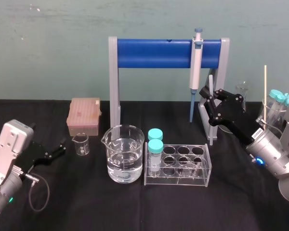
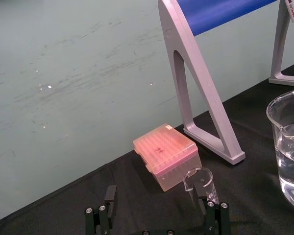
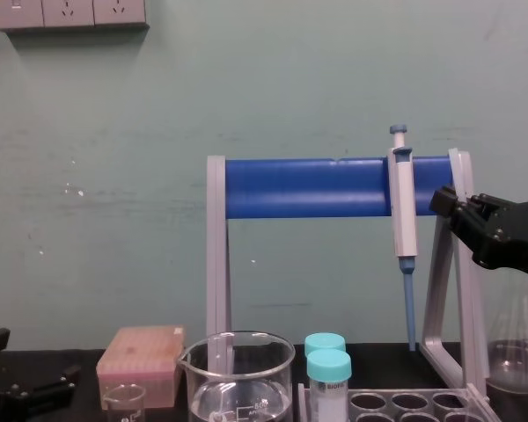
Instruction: Pick up the stirring rod with one hand, then place it down.
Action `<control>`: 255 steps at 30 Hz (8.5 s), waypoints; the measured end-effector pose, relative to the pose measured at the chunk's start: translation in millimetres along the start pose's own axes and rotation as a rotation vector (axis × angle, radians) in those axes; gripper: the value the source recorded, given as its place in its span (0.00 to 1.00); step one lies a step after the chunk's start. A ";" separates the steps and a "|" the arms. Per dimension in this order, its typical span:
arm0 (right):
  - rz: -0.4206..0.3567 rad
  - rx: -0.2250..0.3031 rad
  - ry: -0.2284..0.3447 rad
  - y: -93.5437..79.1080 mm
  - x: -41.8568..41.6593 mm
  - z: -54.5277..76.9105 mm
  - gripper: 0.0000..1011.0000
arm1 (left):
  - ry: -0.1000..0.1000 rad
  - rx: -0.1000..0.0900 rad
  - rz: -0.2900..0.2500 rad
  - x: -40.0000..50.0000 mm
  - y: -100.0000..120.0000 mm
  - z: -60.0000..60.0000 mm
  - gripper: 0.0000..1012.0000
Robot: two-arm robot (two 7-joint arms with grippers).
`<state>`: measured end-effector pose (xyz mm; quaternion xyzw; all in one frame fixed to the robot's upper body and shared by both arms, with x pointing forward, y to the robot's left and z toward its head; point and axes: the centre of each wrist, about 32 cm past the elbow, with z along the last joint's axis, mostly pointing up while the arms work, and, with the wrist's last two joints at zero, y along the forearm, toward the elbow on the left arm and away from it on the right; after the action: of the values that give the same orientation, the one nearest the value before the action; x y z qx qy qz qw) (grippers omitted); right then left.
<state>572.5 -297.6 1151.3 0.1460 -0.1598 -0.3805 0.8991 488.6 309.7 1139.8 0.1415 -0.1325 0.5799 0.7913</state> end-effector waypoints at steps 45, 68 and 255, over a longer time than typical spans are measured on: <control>0.002 0.001 0.000 0.7 0.1 0.2 0.07 | 0.000 0.000 0.000 0.0 0.0 0.0 0.99; 0.002 0.001 0.000 0.7 0.0 0.2 0.07 | 0.000 0.000 0.000 0.0 0.0 0.0 0.99; 0.162 -0.196 0.229 5.3 -3.6 -35.1 0.96 | 0.000 0.000 0.000 0.0 0.0 0.0 0.99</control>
<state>587.5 -286.5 1120.9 0.0865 -0.0298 -0.3015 0.9491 488.6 309.7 1139.8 0.1415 -0.1325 0.5799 0.7913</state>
